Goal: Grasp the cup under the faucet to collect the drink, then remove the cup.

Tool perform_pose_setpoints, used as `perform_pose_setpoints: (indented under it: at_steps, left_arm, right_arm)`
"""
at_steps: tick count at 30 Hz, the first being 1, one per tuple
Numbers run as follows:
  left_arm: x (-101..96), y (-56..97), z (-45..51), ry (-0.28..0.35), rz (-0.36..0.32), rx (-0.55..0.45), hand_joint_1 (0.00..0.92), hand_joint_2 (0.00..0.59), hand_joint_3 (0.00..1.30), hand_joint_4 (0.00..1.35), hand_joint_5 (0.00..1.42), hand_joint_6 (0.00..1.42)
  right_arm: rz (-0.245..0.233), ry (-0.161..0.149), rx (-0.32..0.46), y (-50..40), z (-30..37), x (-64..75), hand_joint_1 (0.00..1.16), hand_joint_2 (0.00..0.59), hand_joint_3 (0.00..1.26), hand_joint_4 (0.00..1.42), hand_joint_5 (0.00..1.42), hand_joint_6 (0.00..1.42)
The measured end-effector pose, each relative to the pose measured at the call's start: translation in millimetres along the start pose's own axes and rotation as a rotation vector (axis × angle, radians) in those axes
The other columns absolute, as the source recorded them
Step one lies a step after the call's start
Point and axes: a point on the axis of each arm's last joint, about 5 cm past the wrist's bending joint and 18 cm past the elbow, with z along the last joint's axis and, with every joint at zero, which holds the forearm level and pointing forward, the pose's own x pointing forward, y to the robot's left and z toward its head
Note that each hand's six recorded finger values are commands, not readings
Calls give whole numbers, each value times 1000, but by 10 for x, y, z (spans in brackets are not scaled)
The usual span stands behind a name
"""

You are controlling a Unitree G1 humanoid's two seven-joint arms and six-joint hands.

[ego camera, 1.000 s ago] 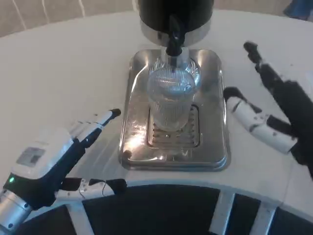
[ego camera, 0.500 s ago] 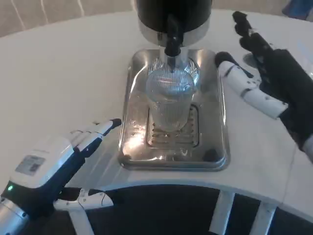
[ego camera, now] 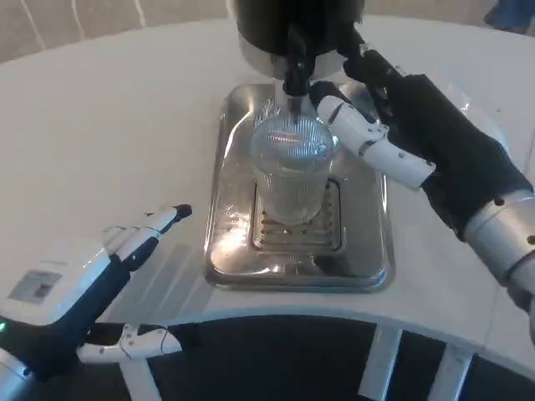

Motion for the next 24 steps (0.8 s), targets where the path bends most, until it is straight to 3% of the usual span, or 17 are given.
perform_pose_setpoints:
  at_steps: [11, 18, 24]
  left_arm:
    - [-44, 5, 14, 15, -12, 5, 69, 88, 88, 21, 103, 216]
    - [-53, 1, 8, 30, -15, 6, 69, 88, 88, 21, 103, 216]
    - [-53, 2, 7, 33, -19, 4, 69, 88, 95, 21, 103, 216]
  right_arm:
    - [78, -62, -12, 30, 117, 159, 342, 473, 0, 0, 0, 31]
    - [117, -51, -13, 48, 114, 245, 290, 465, 0, 0, 0, 31]
    - [177, -50, -74, 65, 174, 343, 184, 440, 0, 0, 0, 5]
